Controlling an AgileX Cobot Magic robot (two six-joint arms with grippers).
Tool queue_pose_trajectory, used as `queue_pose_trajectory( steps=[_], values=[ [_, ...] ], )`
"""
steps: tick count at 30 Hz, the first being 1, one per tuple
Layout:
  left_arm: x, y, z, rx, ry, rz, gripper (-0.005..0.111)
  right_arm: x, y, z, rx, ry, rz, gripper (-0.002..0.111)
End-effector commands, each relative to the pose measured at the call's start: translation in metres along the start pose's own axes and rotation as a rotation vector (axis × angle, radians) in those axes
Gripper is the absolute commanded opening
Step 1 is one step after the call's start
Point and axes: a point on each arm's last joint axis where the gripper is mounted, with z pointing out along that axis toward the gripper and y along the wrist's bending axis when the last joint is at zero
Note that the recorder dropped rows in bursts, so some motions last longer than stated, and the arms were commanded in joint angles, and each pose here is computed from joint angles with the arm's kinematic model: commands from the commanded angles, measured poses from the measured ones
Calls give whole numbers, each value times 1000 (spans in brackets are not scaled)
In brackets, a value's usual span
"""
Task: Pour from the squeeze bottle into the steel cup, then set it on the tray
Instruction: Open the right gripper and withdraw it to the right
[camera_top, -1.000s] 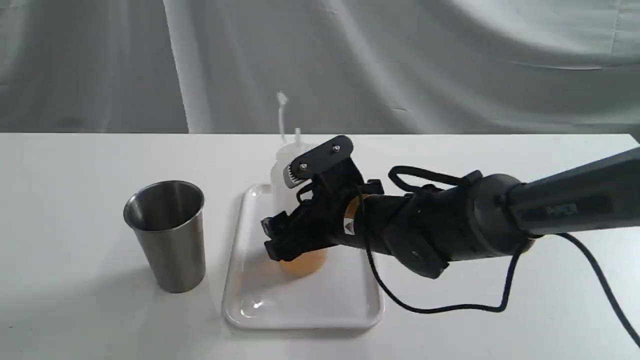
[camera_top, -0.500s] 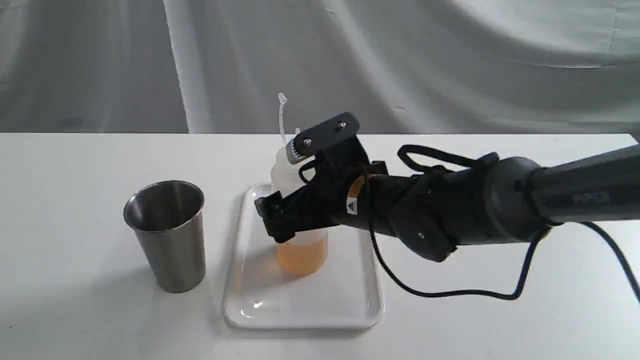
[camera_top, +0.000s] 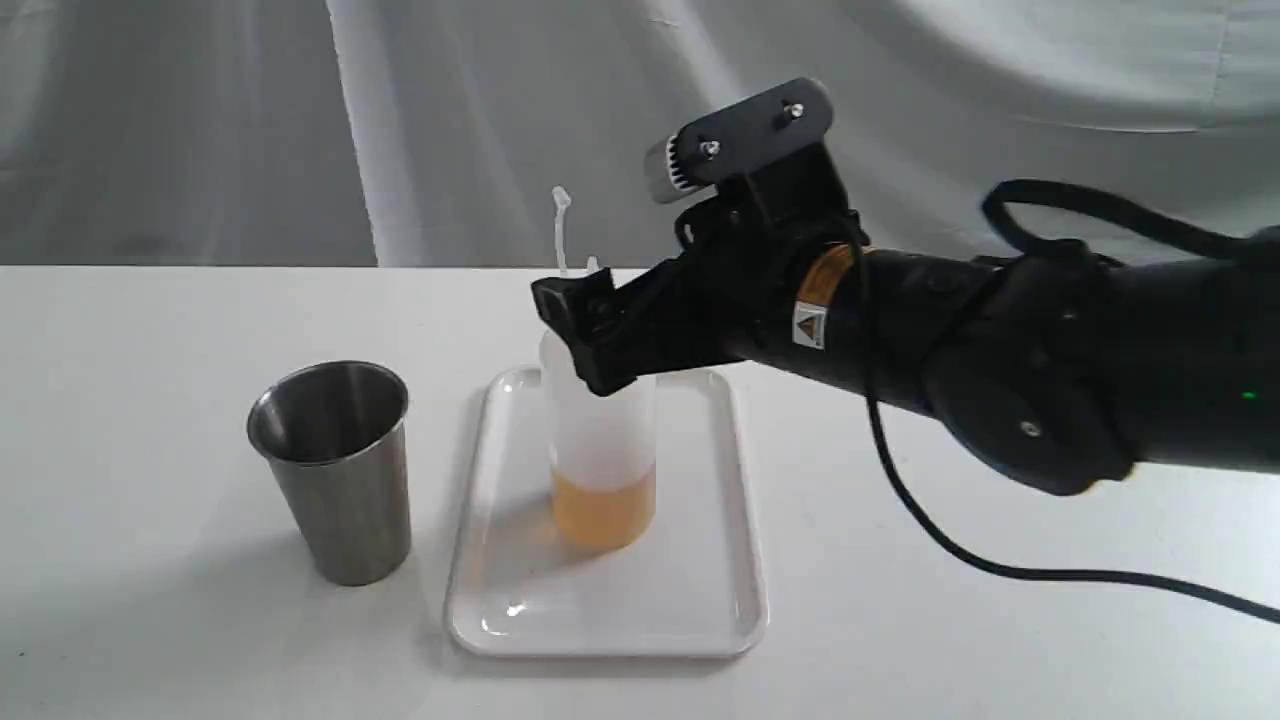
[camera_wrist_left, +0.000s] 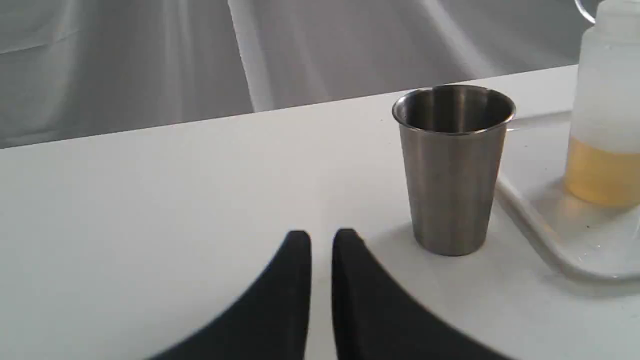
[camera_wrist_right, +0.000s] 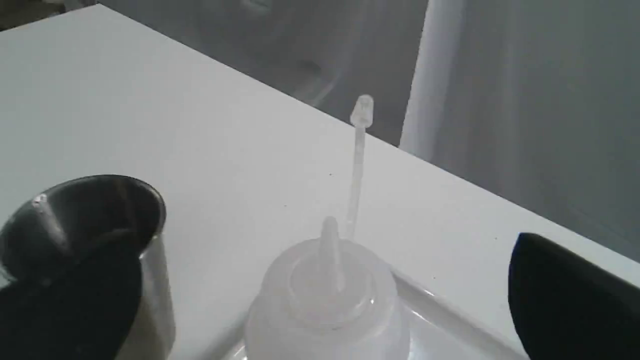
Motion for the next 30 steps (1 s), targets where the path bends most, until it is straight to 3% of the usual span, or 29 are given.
queue_pose_trajectory(
  steps=[1,7,14,17,26,30],
  values=[
    [1,0,0,2,-7,-1,8,-9,1,-30,-3,-53,11,99],
    [1,0,0,2,-7,-1,8,-10,6,-85,-2,-105,9,98],
    [1,0,0,2,-7,-1,8,-7,12,-146,3,-190,1,89],
    [1,0,0,2,-7,-1,8,-4,14,-165,4,-224,-7,75],
    [1,0,0,2,-7,-1,8,-7,16,-205,15,-334,-2,2],
    [1,0,0,2,-7,-1,8,-7,16,-213,15,-334,67,0]
  ],
)
